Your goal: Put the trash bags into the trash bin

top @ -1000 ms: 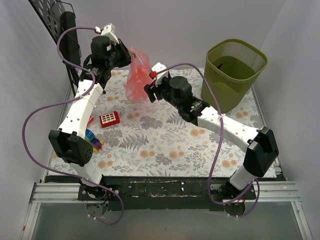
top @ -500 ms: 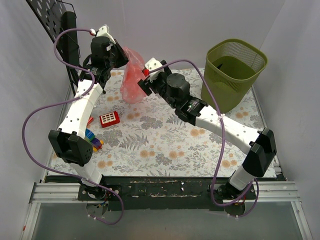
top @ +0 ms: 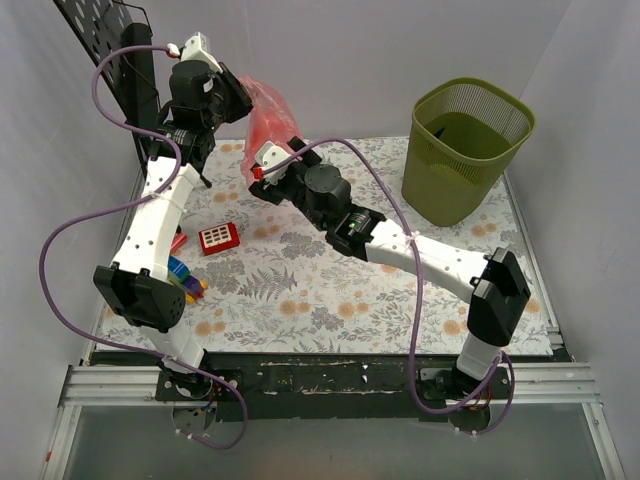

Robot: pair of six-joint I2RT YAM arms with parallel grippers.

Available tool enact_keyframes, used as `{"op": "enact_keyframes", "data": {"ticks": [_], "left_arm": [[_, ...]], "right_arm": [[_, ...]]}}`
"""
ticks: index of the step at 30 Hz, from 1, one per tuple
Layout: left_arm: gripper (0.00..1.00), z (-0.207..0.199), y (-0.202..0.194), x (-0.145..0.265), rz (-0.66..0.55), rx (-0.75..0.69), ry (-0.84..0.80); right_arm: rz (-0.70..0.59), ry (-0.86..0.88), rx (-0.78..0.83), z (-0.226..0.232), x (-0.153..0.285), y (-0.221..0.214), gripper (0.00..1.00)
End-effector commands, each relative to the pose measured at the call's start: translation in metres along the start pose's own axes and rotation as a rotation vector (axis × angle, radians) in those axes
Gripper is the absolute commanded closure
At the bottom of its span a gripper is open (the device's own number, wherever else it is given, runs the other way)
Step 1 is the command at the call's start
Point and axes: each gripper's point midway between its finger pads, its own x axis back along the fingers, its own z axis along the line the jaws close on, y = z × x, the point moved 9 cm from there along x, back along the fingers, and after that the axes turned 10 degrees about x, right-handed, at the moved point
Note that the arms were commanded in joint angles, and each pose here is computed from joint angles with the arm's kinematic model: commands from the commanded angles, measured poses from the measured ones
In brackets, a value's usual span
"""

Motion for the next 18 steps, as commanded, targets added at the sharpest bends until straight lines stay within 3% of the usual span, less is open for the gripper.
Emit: {"op": "enact_keyframes", "data": {"ticks": [1,11,18], "left_arm": [[1.0,-0.018,0.015,0.022,-0.022,0.008,-0.069],[1.0,-0.024,0.005,0.047,0.07,-0.113,-0.244],[1.0,-0.026,-0.012,0.059,0.222,-0.175,-0.434]], "right_arm": [[-0.065,-0.205,0.037,-0.034,-0.007,0.019,0.12],[0.005,-0.309,-0.023,-0.101,-0.017,-0.015,0.16],[0.07,-0.297,-0.082,-0.116,-0.004,-0.048,0.17]]}}
